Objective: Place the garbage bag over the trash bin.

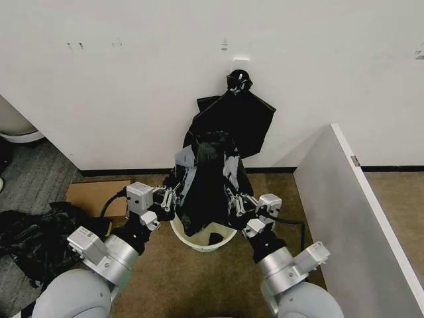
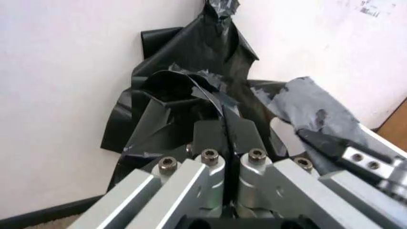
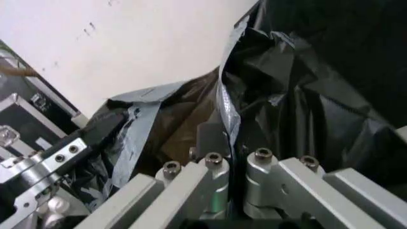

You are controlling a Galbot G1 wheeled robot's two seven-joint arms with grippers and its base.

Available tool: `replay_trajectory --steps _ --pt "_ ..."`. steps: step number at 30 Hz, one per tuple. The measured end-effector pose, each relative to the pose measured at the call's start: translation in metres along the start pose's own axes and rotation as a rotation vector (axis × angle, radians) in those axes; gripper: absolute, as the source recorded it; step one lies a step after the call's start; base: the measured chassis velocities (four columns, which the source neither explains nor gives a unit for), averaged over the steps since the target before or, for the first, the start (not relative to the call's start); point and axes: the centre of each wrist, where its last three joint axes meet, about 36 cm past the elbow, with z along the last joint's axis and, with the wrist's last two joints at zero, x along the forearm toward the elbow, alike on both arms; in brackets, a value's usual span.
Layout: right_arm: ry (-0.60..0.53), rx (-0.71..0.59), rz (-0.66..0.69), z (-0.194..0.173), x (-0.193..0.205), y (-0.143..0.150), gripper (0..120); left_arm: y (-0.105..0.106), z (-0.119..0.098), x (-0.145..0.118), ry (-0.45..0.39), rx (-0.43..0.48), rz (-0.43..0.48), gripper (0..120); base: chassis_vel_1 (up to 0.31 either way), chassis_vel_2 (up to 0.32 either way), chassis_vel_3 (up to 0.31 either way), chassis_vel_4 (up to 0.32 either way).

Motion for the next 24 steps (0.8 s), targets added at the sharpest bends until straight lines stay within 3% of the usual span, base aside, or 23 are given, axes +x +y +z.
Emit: replay_trajectory --steps 8,13,24 --pt "0.005 -0.015 0.04 0.023 -0.006 -0.006 0 -0.006 0.008 0.003 -0.009 0.029 -0.006 0 0.0 0.0 0.0 0.0" --pt "0.033 0.002 0.106 0.051 -0.001 -0.018 0 -0.011 0.029 0.003 -0.027 0.072 -0.034 0 0.0 0.0 0.0 0.0" --pt "-0.029 0.075 0.108 0.02 0.004 -0.027 0 -0.009 0.056 -0.007 -0.063 0.088 -0.076 0 0.0 0.0 0.0 0.0"
